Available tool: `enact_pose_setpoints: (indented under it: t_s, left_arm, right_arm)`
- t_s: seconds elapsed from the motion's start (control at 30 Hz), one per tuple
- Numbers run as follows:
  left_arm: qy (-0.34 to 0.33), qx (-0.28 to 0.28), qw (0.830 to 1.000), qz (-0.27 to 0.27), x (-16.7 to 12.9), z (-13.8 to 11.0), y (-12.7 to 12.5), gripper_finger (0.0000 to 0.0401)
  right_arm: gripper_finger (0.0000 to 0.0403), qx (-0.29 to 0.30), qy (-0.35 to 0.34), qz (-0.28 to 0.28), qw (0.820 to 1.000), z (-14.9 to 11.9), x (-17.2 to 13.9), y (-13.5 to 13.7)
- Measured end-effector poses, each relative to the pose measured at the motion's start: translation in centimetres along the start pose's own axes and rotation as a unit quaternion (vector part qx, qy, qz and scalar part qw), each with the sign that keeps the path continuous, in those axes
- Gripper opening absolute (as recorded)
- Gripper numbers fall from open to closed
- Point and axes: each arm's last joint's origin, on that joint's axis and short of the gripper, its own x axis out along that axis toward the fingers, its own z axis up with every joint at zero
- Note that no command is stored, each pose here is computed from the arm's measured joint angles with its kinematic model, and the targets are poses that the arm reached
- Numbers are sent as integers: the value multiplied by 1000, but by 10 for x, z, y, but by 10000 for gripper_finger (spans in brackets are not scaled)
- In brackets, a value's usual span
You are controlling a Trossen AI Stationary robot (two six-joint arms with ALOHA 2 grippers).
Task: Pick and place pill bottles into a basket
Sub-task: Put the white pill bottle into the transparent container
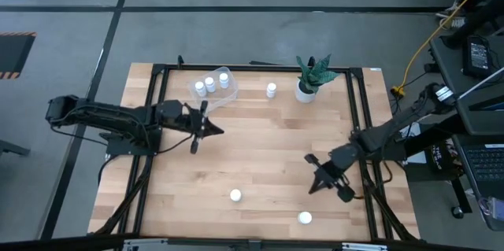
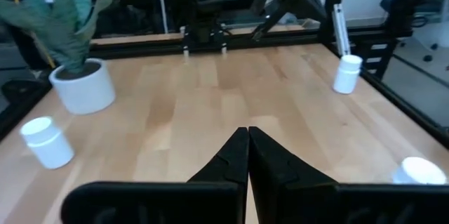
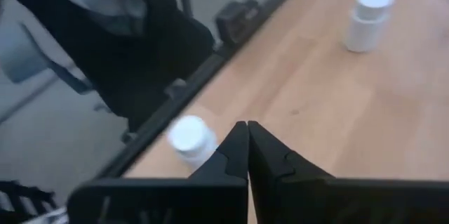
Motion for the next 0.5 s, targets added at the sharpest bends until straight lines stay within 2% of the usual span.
enact_pose_setpoints:
  t_s: [0.17, 0.43, 0.5]
  left_arm:
    - [-17, -16, 1000, -16, 1, 4, -6, 1]
    - [-18, -18, 999, -33, 1, 4, -14, 3]
    - [-18, -18, 999, -36, 1, 4, -14, 1]
  right_arm:
    - [0, 27, -15, 37, 999, -8, -1, 18]
    - [0, 28, 15, 15, 999, -18, 1, 33]
    - [0, 27, 11, -15, 999, -18, 1, 35]
